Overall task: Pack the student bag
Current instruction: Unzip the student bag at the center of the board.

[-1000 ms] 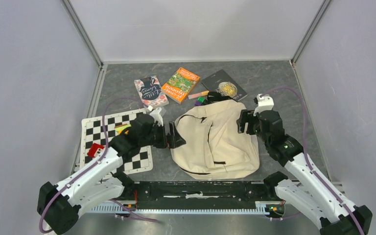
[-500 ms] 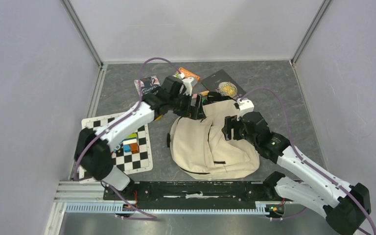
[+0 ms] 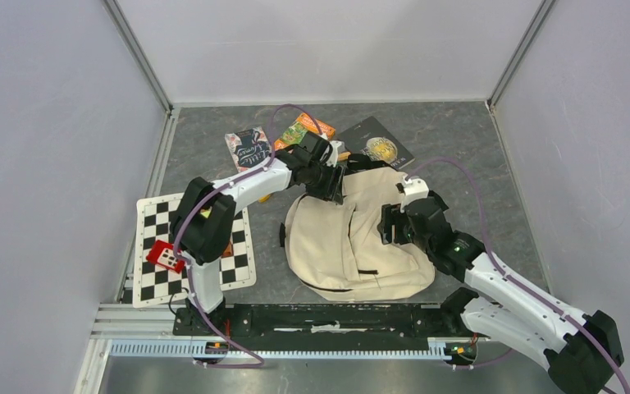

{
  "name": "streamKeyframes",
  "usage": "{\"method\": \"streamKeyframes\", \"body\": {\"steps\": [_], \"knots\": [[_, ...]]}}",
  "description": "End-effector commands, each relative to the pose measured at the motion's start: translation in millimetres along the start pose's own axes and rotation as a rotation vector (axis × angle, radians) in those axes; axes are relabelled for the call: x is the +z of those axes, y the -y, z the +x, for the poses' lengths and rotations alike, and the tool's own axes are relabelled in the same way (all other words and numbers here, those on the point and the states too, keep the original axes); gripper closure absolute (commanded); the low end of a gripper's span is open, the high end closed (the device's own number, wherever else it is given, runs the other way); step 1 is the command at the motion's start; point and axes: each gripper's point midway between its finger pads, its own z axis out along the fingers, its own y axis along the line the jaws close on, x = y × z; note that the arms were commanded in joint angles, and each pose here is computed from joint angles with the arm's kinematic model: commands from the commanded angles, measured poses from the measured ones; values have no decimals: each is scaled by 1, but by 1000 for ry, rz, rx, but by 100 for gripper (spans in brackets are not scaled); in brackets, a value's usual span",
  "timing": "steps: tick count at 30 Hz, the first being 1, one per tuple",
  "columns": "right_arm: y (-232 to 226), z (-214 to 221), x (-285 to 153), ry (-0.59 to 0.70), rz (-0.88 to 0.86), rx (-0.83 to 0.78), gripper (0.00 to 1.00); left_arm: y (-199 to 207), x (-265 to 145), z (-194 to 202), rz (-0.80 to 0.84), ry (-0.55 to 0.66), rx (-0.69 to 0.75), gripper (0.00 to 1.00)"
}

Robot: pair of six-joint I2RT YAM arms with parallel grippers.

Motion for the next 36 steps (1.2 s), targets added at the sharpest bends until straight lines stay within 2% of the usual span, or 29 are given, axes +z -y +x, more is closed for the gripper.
{"method": "streamKeyframes", "body": {"steps": [1, 20, 22, 23, 25, 26, 32, 36], "knots": [[0, -6, 1, 44, 3, 25, 27, -2, 8, -13, -4, 21, 39, 46], [6, 0, -1, 46, 20, 19, 27, -5, 41, -10, 20, -18, -6, 60], [6, 1, -1, 43, 23, 17, 27, 1, 42, -11, 56, -18, -6, 68], [7, 1, -2, 41, 24, 16, 27, 4, 43, -10, 73, -20, -10, 76], [7, -2, -4, 44, 25, 6, 25, 6, 41, -13, 82, -13, -11, 96], [7, -5, -6, 46, 26, -3, 23, 8, 39, -14, 84, -7, -9, 98], [9, -38, -22, 85, 55, -78, 15, 17, 15, -22, 101, 46, -6, 98], [0, -55, -19, 67, 37, -125, 13, 27, 5, -26, 143, 70, -14, 98]]}}
